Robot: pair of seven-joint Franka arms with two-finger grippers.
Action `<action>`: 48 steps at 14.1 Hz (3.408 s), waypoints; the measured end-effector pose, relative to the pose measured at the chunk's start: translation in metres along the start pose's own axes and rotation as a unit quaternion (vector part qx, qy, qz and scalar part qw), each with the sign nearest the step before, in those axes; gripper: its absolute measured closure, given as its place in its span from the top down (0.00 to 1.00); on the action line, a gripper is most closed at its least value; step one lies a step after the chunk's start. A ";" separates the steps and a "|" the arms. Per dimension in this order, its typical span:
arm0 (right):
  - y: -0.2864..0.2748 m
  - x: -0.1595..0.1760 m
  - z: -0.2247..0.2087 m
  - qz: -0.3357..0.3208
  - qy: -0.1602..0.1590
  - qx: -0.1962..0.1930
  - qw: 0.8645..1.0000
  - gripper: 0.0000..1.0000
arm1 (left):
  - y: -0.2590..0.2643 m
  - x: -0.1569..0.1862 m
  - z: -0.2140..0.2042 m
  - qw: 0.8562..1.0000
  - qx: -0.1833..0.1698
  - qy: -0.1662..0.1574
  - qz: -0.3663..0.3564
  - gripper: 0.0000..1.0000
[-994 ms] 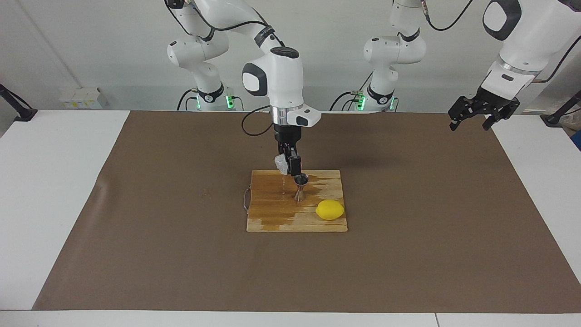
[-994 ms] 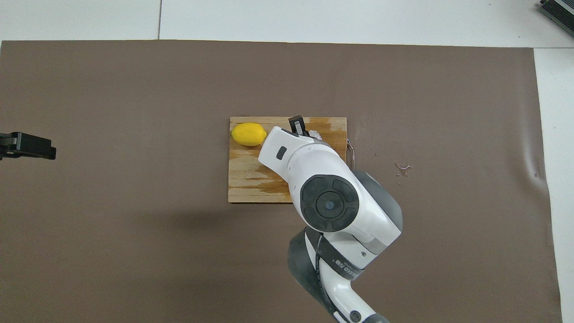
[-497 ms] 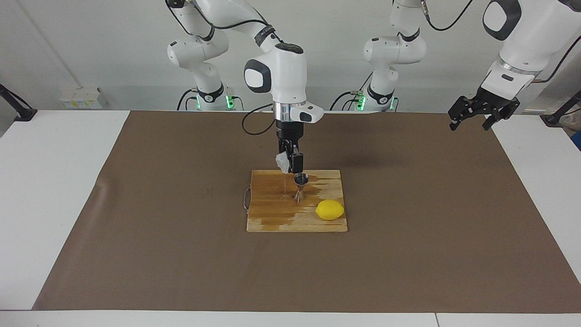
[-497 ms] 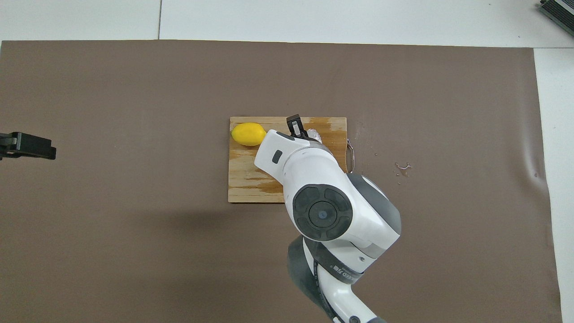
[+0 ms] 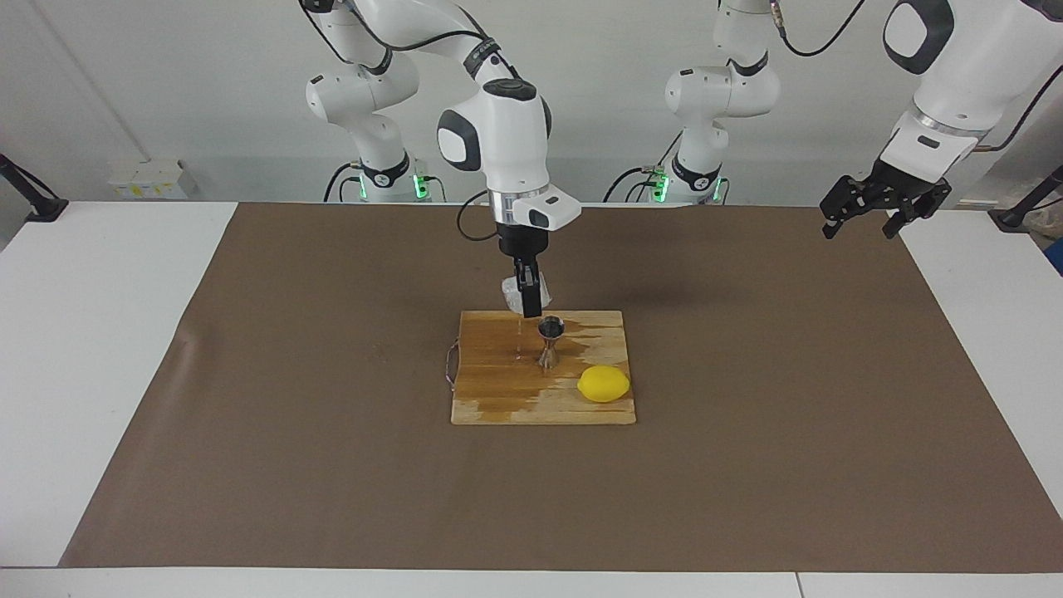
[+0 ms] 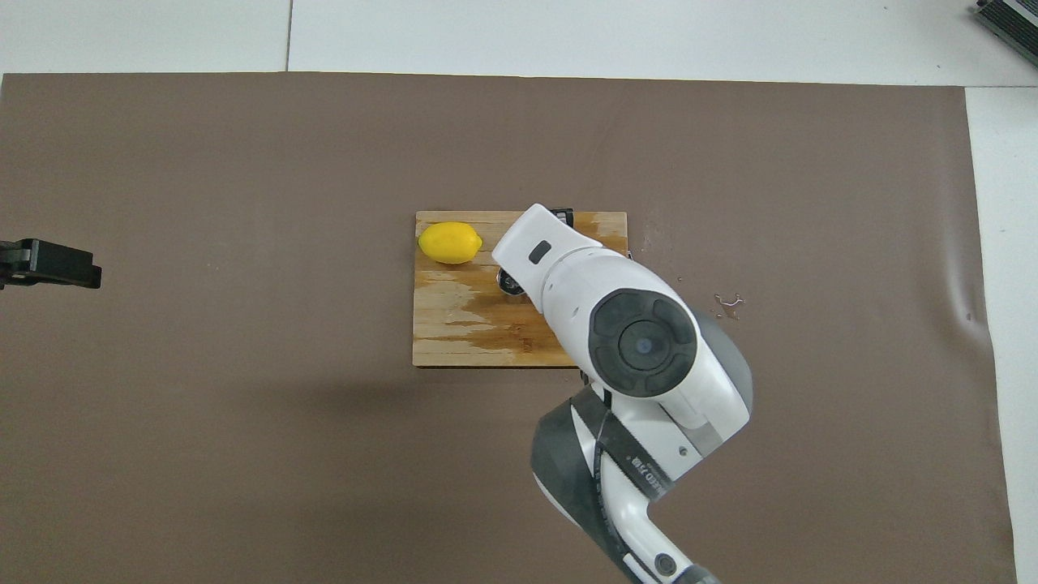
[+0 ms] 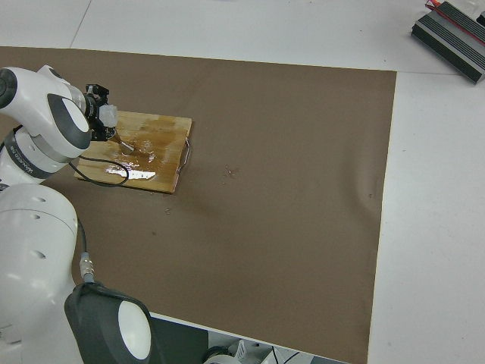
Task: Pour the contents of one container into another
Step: 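Carry the white cup back and set it beside the board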
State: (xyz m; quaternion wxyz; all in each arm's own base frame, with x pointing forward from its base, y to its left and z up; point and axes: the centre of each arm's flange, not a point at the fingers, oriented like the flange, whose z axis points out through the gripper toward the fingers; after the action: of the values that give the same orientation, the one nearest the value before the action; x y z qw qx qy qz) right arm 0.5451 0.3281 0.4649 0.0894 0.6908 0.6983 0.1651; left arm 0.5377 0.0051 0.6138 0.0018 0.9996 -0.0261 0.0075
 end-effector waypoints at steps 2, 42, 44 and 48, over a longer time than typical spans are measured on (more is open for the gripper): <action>0.015 -0.027 0.000 0.053 0.031 0.019 0.998 0.24 | 0.000 0.000 0.000 1.000 0.000 0.000 0.000 1.00; -0.057 -0.381 0.152 0.131 0.381 0.006 0.915 1.00 | 0.000 0.000 0.000 1.000 0.000 0.000 0.000 1.00; -0.047 -0.378 0.130 0.113 0.358 0.024 0.926 1.00 | 0.000 0.000 0.000 1.000 0.000 0.000 0.000 1.00; -0.038 -0.387 0.091 0.089 0.293 0.068 0.950 1.00 | 0.000 0.000 0.000 1.000 0.000 0.000 0.000 1.00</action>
State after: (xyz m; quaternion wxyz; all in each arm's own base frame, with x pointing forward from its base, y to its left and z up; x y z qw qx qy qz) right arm 0.5531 -0.0470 0.3271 -0.1809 0.6755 0.6393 0.3197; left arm 0.5377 0.0051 0.6138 0.0018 0.9996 -0.0261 0.0075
